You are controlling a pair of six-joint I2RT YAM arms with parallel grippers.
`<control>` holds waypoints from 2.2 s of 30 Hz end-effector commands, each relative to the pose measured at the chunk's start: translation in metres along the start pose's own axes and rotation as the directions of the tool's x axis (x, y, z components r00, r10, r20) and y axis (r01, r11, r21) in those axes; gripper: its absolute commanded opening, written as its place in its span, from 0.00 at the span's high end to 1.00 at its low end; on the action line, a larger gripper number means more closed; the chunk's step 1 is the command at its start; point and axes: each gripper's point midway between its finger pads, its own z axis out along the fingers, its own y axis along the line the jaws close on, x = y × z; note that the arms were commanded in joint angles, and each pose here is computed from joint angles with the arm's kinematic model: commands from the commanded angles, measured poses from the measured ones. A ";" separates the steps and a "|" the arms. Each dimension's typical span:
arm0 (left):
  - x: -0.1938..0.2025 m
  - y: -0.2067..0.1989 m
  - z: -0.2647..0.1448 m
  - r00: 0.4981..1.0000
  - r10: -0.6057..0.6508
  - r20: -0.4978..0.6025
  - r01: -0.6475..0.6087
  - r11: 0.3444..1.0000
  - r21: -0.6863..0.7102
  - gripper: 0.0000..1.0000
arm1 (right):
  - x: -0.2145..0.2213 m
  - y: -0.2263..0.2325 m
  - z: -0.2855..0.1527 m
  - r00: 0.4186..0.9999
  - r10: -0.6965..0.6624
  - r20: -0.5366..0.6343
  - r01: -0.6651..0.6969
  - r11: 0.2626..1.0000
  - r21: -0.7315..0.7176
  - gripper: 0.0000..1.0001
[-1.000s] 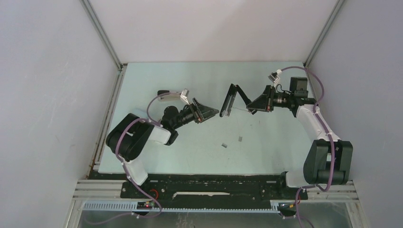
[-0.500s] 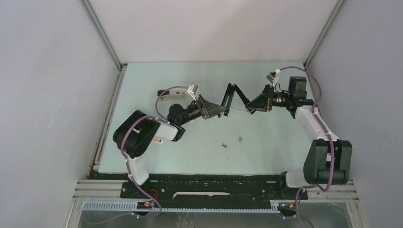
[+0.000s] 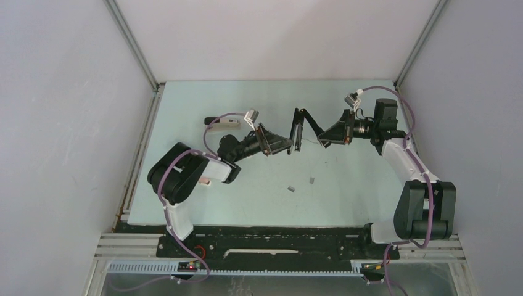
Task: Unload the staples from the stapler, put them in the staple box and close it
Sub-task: Unload the staple at the center of the board.
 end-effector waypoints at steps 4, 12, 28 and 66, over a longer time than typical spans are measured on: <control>-0.010 -0.033 0.009 0.999 0.048 -0.011 -0.047 0.993 0.111 0.43 | -0.003 0.019 -0.002 0.997 -0.070 -0.018 0.068 0.995 -0.071 1.00; -0.013 -0.033 0.007 0.999 0.041 -0.035 -0.036 0.993 0.116 0.77 | -0.004 0.017 -0.004 0.997 -0.077 -0.012 0.076 0.995 -0.067 1.00; -0.051 -0.004 -0.023 0.961 0.271 -0.065 -0.264 0.960 0.096 1.00 | -0.001 -0.051 0.007 0.951 -0.281 -0.130 0.295 0.950 0.105 1.00; -0.065 0.084 -0.051 0.449 0.759 -0.471 -0.870 0.491 -0.039 1.00 | -0.017 -0.076 0.031 0.496 -0.761 -0.418 0.840 0.542 0.009 1.00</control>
